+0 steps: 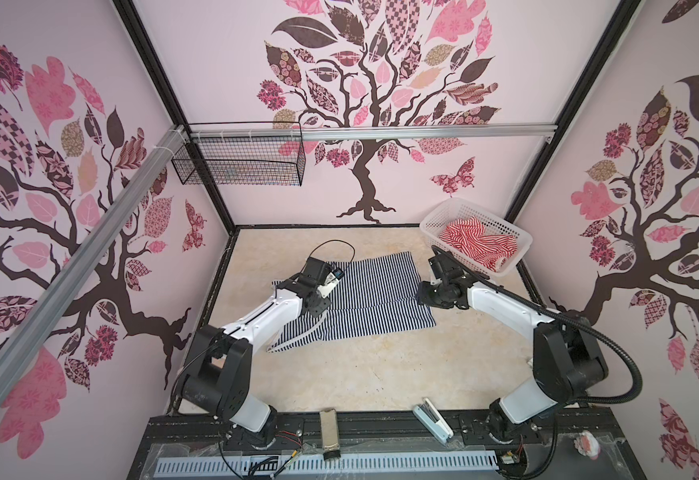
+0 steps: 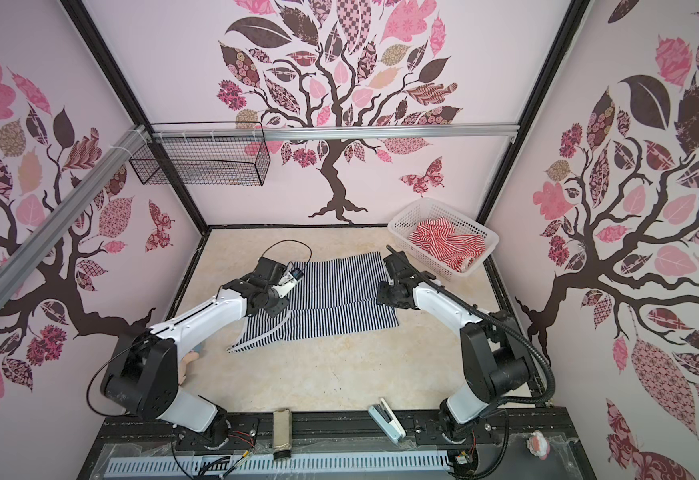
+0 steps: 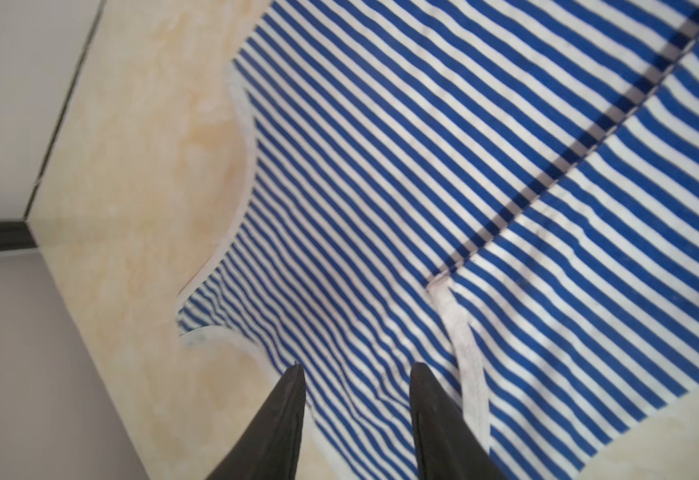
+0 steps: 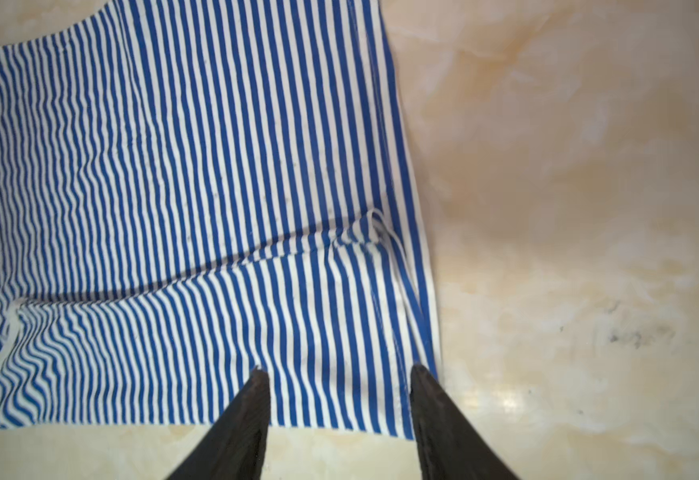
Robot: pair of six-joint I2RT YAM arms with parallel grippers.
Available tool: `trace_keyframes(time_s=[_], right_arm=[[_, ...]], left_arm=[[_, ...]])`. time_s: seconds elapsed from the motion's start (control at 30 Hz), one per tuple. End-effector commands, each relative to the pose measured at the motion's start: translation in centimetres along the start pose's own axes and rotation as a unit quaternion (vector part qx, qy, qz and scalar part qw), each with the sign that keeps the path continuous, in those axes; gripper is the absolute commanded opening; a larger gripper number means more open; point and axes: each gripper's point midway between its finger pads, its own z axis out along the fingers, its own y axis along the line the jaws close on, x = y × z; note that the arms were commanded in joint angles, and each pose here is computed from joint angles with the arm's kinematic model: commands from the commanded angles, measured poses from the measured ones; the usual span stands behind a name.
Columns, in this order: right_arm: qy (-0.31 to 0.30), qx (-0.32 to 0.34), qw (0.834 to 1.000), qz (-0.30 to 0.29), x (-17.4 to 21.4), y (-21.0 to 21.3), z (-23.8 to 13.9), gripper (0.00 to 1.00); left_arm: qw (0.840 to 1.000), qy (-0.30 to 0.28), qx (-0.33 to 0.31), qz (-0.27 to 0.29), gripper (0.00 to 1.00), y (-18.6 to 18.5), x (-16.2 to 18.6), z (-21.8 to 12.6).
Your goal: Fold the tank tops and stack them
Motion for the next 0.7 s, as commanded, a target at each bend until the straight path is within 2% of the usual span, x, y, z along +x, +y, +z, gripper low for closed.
trace_keyframes(time_s=[0.0, 0.1, 0.17, 0.27, 0.47, 0.67], right_arm=[[0.025, -0.027, 0.999, -0.012, 2.9, 2.5, 0.7, 0.54], [0.044, -0.027, 0.999, -0.005, 4.9, 2.2, 2.2, 0.52], [0.044, -0.024, 0.999, -0.003, 5.4, 1.7, 2.9, 0.52], [0.053, -0.018, 0.998, -0.003, 5.8, 1.4, 4.0, 0.54], [0.066, 0.025, 0.997, -0.007, 6.2, -0.2, 5.8, 0.57], [0.067, 0.064, 0.996, 0.003, 6.1, -3.0, 6.0, 0.58]], left_arm=[[0.999, 0.020, 0.033, -0.003, 0.45, -0.6, 3.6, -1.4], [0.998, 0.042, 0.053, -0.004, 0.47, -1.0, 7.7, -2.5], [0.996, 0.046, 0.070, -0.017, 0.65, -1.1, 10.1, -3.6], [0.995, 0.034, 0.081, -0.039, 0.79, -1.1, 12.7, -5.2], [0.987, 0.079, 0.135, -0.023, 0.81, -3.8, 16.4, -5.7], [0.988, 0.093, 0.126, -0.011, 0.82, -3.9, 17.5, -4.7]])
